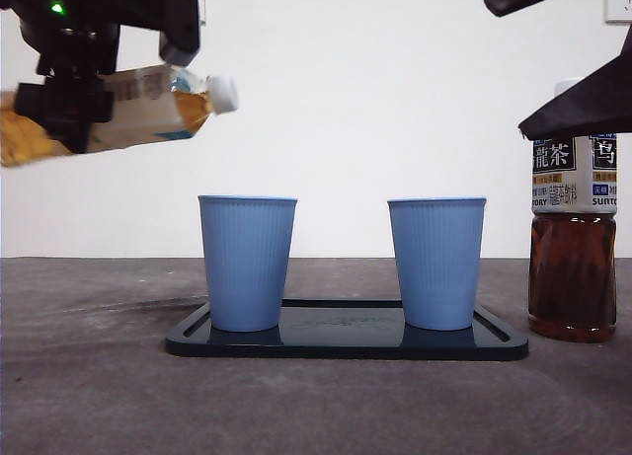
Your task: Pour the drink into the cup
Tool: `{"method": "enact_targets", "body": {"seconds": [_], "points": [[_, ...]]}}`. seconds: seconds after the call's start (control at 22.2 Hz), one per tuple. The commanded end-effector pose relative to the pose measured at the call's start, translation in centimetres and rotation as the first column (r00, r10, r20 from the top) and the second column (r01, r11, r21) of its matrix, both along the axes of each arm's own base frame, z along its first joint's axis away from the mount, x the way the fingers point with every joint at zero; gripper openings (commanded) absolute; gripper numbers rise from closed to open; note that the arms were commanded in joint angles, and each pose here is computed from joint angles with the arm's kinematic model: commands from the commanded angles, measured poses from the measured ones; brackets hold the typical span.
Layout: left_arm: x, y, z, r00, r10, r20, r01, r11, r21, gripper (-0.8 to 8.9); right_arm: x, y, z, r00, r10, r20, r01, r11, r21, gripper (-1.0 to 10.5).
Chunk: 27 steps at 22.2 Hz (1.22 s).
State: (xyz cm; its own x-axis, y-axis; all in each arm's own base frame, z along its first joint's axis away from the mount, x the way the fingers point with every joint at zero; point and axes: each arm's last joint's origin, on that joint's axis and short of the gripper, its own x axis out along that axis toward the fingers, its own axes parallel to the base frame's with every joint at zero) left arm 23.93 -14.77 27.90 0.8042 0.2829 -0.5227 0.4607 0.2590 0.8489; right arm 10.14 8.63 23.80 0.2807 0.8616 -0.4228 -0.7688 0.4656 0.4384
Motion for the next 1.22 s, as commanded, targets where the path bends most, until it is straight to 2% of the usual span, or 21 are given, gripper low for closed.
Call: {"method": "enact_targets", "body": {"seconds": [0.05, 0.09, 0.18, 0.27, 0.41, 0.68, 0.86, 0.95, 1.08, 1.22], "points": [[-0.5, -0.1, 2.2, 0.992, 0.087, 0.091, -0.058, 0.958, -0.281, 1.74, 0.1, 0.1, 0.5, 0.999, 0.01, 0.03, -0.01, 1.0, 0.005, 4.3], [-0.8, 0.1, 2.4, 0.992, 0.095, 0.08, -0.061, 0.935, -0.349, 1.74, 0.1, 0.1, 0.5, 0.999, 0.008, 0.031, -0.008, 1.0, 0.004, 4.3], [-1.2, 0.4, 2.8, 0.993, 0.111, 0.049, -0.072, 0.868, -0.492, 1.74, 0.1, 0.1, 0.5, 0.999, 0.007, 0.032, -0.007, 1.0, 0.003, 4.3], [-1.5, 0.9, 3.3, 0.994, 0.11, 0.009, -0.081, 0.784, -0.616, 1.74, 0.1, 0.1, 0.5, 0.999, 0.007, 0.031, -0.007, 1.0, 0.003, 4.3], [-1.7, 1.5, 4.0, 0.994, 0.1, -0.038, -0.094, 0.655, -0.749, 1.74, 0.1, 0.1, 0.5, 1.0, 0.006, 0.03, -0.006, 1.0, 0.003, 4.3], [-1.4, 2.8, 4.6, 0.993, 0.099, -0.065, -0.104, 0.478, -0.872, 1.74, 0.1, 0.1, 0.5, 1.0, 0.0, 0.029, 0.0, 1.0, 0.002, 4.3], [-0.9, 3.5, 3.5, 0.99, 0.13, -0.057, -0.101, 0.36, -0.927, 1.74, 0.1, 0.1, 0.5, 0.999, -0.015, 0.034, 0.015, 1.0, -0.005, 4.3], [-0.8, 3.7, 2.2, 0.987, 0.149, -0.054, -0.101, 0.324, -0.941, 1.74, 0.1, 0.1, 0.5, 0.999, -0.016, 0.031, 0.016, 1.0, -0.004, 4.3], [-0.7, 3.9, -0.2, 0.986, 0.16, -0.04, -0.088, 0.302, -0.949, 1.73, 0.1, 0.1, 0.5, 0.999, -0.018, 0.028, 0.018, 1.0, -0.003, 4.3], [-0.8, 4.2, -2.4, 0.983, 0.183, -0.014, -0.061, 0.257, -0.964, 1.72, 0.1, 0.1, 0.5, 1.0, -0.022, 0.019, 0.022, 1.0, 0.0, 4.3]]}}
